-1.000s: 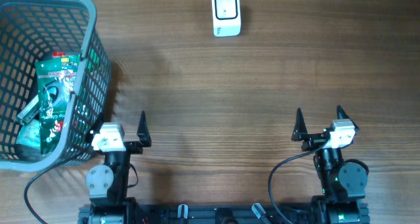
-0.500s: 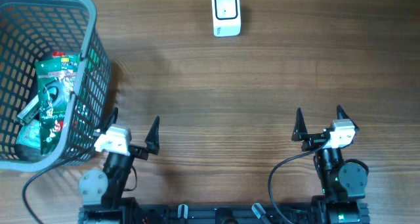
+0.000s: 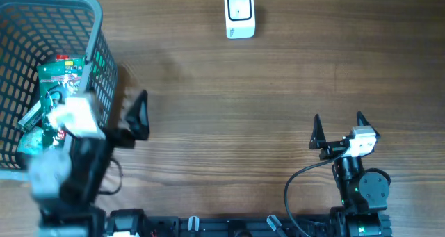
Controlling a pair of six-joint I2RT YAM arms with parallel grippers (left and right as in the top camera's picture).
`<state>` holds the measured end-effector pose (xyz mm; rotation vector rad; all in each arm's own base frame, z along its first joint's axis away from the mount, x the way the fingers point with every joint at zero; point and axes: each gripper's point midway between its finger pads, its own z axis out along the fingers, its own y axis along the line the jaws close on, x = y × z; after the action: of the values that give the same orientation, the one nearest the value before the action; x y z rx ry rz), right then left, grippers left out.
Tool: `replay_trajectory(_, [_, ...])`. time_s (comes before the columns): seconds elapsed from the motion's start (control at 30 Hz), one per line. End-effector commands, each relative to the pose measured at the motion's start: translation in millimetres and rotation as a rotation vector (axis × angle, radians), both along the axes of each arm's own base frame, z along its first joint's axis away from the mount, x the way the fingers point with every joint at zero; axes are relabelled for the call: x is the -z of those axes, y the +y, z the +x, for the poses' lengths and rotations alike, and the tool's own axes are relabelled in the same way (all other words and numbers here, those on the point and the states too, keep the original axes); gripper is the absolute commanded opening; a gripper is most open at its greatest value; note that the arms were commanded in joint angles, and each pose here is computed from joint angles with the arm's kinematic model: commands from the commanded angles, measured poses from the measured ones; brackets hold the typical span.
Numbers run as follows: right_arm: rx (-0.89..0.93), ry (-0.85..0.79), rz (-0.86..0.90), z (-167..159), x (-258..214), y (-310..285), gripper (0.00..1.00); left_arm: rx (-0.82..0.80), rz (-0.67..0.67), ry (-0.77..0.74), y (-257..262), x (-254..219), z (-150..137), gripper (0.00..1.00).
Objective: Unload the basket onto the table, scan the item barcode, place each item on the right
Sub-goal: 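Reach the left gripper into the basket and grasp the green glove pack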
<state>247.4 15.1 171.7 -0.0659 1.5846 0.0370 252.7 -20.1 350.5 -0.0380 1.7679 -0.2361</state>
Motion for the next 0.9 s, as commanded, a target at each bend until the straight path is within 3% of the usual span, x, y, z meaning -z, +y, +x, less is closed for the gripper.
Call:
replay_trajectory(0.0, [0.010, -0.010, -0.007, -0.1, -1.9, -1.5, 1.00, -0.203, 0.038, 0.081, 40.2, -39.3, 25.7, 1.00])
replay_trajectory(0.13, [0.011, -0.010, -0.007, -0.1, -1.9, -1.6, 1.00, -0.277, 0.042, 0.171, 61.8, -62.2, 34.2, 1.00])
replay_trajectory(0.27, [0.010, -0.010, -0.008, -0.1, -1.9, -1.5, 1.00, -0.271, 0.111, 0.286, 65.9, -37.1, 34.0, 1.00])
replay_trajectory(0.37, [0.010, -0.010, -0.008, -0.1, -1.9, -1.5, 1.00, -0.467, 0.112, 0.366, 98.7, -21.0, 27.9, 1.00])
replay_trajectory(0.43, [0.011, -0.010, -0.008, -0.1, -1.9, -1.6, 1.00, -0.700, 0.042, 0.375, 135.8, -18.1, 15.6, 1.00])
replay_trajectory(0.57, [0.010, -0.010, -0.008, -0.1, -1.9, -1.5, 1.00, -0.938, -0.162, 0.372, 185.0, -7.5, -4.6, 1.00])
replay_trajectory(0.77, [0.011, -0.010, -0.007, -0.1, -2.1, -1.6, 1.00, -1.019, -0.510, 0.496, 258.8, 49.2, -20.9, 1.00])
replay_trajectory(0.87, [0.011, -0.010, -0.007, -0.1, -2.1, -1.6, 1.00, -0.957, -0.580, 0.603, 280.3, 87.4, -13.5, 1.00])
